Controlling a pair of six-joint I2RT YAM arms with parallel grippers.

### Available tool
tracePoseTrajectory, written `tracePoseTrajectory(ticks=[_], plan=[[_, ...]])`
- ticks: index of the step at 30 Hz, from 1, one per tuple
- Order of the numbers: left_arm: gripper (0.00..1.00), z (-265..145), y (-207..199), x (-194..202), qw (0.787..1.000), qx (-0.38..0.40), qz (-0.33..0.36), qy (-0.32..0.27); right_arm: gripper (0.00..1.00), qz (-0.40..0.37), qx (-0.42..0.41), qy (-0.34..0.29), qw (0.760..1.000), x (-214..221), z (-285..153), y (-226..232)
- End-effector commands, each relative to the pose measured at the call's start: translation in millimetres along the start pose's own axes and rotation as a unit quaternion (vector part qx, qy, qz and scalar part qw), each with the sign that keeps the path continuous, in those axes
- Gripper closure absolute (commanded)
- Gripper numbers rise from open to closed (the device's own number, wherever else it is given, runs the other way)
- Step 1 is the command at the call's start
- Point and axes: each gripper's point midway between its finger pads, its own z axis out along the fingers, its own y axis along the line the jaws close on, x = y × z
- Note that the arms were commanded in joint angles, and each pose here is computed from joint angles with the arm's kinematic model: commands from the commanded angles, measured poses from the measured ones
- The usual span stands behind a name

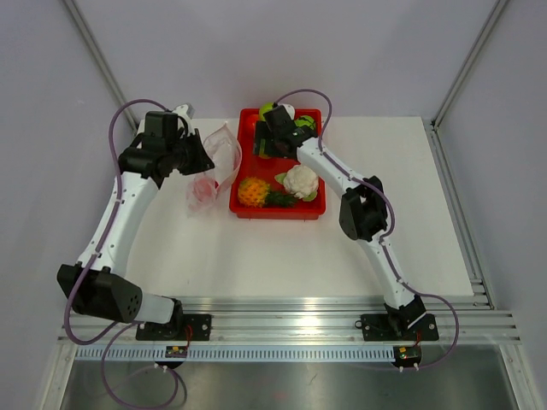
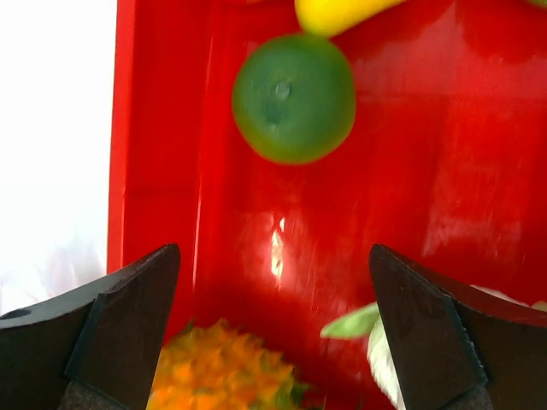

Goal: Place the food in the zip-top bag and seal the zipper
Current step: Place the fake fruit in the bin.

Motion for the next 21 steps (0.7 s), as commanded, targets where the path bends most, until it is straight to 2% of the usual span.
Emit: tracePoseTrajectory(ticks=[1, 10, 21], plan=[[1.00, 4.3, -2.6, -12.2, 1.000, 0.006, 0.006, -0.016, 0.01, -0.017, 0.008, -0.041, 0.999, -26.1, 8.4, -4.1], [1.00, 4.2, -1.4, -11.2, 1.000, 0.003, 0.006, -0.017, 0.01, -0.016, -0.006, -0.082, 0.996, -38.2, 42.0, -2.3], [1.00, 2.5, -4.0, -10.4, 1.000, 0.011, 0.011, -0.016, 0.01, 0.050, -0.022, -0.096, 0.994, -37.1, 74.1, -3.3]])
